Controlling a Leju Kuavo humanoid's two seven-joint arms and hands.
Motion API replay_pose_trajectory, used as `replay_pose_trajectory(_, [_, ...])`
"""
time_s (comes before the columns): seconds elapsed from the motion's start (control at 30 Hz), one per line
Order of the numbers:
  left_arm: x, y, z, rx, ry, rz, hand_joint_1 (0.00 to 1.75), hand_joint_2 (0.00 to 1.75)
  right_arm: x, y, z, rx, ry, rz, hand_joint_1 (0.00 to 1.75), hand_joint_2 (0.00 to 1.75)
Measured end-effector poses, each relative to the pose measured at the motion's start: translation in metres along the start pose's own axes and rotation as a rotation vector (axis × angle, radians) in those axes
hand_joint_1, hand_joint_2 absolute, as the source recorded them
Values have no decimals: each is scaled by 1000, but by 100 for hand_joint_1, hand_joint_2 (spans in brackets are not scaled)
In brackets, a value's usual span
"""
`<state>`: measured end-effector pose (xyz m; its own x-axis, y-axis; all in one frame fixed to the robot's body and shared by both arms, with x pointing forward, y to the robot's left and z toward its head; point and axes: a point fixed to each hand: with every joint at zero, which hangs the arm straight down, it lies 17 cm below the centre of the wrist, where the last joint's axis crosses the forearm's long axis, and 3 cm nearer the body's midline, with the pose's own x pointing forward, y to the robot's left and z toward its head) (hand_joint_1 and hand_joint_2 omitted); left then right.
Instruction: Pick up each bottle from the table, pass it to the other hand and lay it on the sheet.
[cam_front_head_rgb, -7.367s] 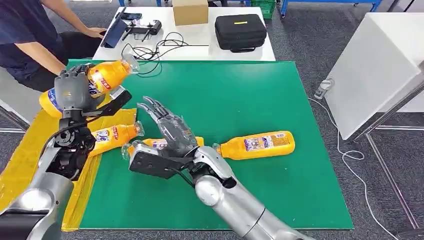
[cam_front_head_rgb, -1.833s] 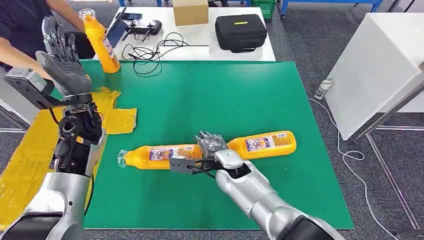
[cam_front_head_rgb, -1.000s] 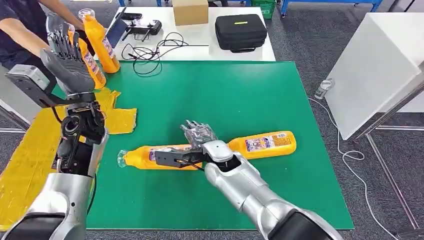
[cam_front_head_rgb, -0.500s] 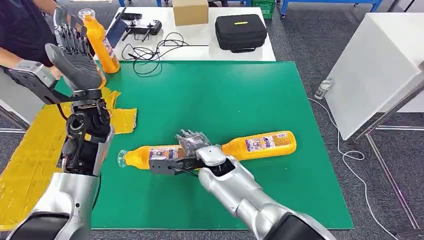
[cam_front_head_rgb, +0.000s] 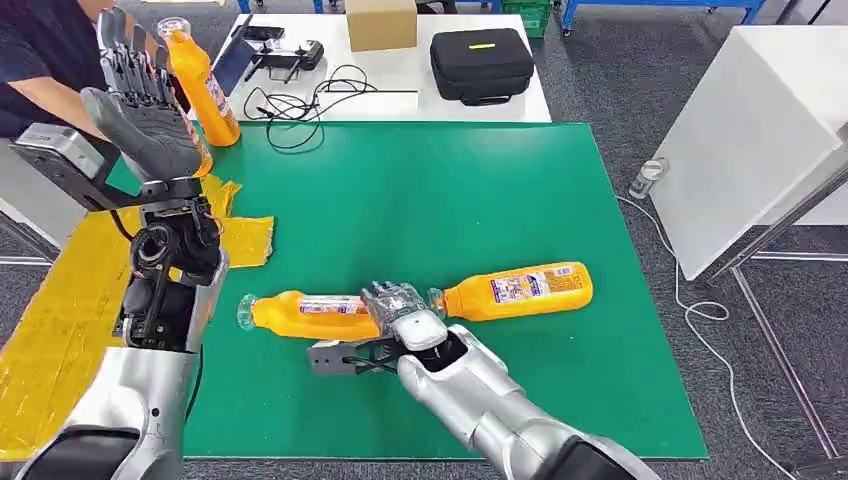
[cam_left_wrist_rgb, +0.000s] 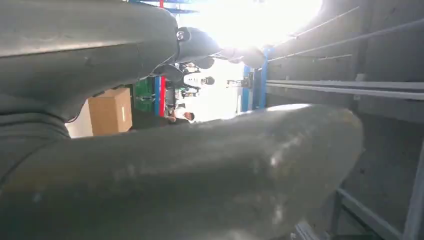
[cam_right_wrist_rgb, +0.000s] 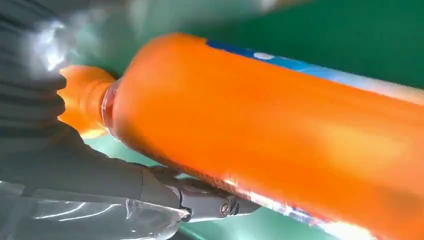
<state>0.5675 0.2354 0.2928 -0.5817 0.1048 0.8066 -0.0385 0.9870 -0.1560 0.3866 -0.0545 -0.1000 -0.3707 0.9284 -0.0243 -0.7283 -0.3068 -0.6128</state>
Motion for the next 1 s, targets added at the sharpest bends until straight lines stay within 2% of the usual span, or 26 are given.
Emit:
replay_pose_trajectory(0.1, [1,4,2,11,-6,2,0,0,-7,12,-1,22,25,33,0,175])
replay_pose_trajectory(0.47, [0,17,8,38,-13,-1,0,0,-15,18,-1,42,43,74,0,175])
replay_pose_trajectory(0.5, [0,19,8,42,-14,2,0,0,-15,19,0,47,44,76,134,175])
replay_pose_trajectory(0.53, [1,22,9,47,-17,6,0,0,-16,20,0,53,45,77,175,175])
replay_pose_trajectory(0.8, [3,30,10,63,-28,12,0,0,-19,20,-1,49,53,56,175,175])
replay_pose_trajectory(1.0, [-1,32,10,64,-2,19,0,0,-28,-4,-6,-79,75,-115,175,175])
